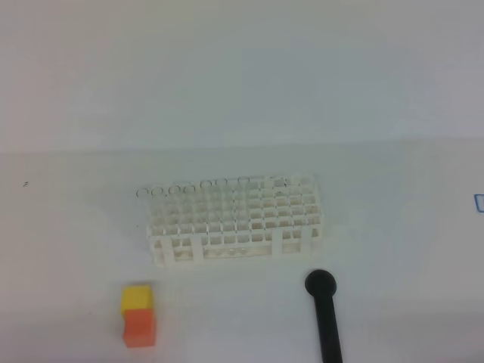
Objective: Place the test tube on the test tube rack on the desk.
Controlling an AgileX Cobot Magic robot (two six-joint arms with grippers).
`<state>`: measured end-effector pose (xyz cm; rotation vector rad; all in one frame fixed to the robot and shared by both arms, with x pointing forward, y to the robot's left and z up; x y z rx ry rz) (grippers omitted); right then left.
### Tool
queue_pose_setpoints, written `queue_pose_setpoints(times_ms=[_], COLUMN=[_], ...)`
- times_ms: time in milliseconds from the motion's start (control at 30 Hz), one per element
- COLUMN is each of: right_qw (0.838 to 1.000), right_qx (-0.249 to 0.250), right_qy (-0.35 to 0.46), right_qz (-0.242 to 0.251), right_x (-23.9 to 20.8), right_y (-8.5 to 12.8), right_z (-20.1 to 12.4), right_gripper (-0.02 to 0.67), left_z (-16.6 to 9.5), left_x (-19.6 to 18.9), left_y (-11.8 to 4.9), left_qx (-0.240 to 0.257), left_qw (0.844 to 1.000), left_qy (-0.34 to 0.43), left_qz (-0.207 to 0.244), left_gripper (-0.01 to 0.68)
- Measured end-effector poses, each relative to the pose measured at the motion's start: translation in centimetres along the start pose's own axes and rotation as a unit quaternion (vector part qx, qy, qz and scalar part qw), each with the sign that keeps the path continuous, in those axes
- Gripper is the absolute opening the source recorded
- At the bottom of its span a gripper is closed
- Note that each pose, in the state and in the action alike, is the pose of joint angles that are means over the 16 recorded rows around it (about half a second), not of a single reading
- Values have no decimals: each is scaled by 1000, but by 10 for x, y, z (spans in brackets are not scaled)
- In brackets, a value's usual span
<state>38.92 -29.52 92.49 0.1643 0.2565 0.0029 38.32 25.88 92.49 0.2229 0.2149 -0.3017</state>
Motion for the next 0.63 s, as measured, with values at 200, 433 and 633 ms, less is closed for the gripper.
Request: queue_pose_setpoints(times_ms=[200, 433, 633], right_qw=[1000, 1000, 1000], right_qx=[-2, -3, -4], right_qy=[6, 8, 8], right_qz=[2, 1, 1], right_x=[0, 0, 0], right_y=[1, 0, 0], right_z=[-2, -2, -2], right_gripper=[-1, -1, -1], left_z=[0, 0, 0], left_x=[0, 0, 0], left_y=[0, 0, 0], left_qx=[1, 2, 2], left_qw=[1000, 1000, 1000], left_qy=[0, 0, 0], left_qz=[0, 1, 1], left_gripper=[-1, -1, -1])
Point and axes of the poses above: a point on each arm's last joint axis where the gripper is mounted, x pointing out along that axis toward the gripper, y along the wrist's bending axis when the last joint is at zero, z = x × y, the point moved 10 cm from there along x, pointing out along that axis toward the gripper, and after that the axes turned 14 degrees about x, right-handed, at the moved point
